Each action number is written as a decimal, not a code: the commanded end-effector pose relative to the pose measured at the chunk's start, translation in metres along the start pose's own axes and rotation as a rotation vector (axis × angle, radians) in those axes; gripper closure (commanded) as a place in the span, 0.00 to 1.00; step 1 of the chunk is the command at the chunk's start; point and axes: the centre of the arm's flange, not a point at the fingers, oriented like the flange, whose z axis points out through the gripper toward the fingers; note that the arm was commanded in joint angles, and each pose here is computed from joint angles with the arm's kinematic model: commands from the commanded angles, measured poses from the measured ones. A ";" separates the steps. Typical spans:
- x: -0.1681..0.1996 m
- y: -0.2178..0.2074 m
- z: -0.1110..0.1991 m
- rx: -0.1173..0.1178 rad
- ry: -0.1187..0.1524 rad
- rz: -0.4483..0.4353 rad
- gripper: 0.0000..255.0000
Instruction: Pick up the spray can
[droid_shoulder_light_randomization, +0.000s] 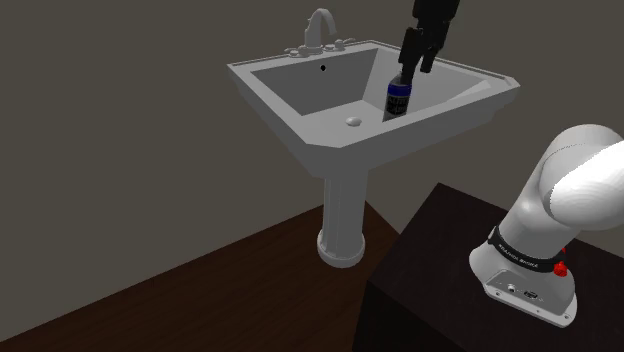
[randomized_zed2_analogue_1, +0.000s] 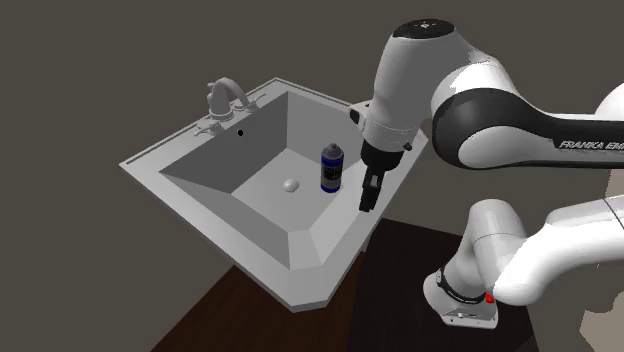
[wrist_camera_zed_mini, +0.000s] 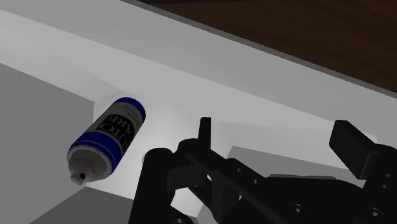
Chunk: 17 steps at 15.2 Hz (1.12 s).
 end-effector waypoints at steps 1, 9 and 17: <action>0.000 0.000 0.000 0.000 0.000 0.000 0.00; -0.020 0.086 0.052 -0.057 0.347 -0.163 0.00; -0.007 0.175 0.101 -0.115 0.694 -0.325 0.00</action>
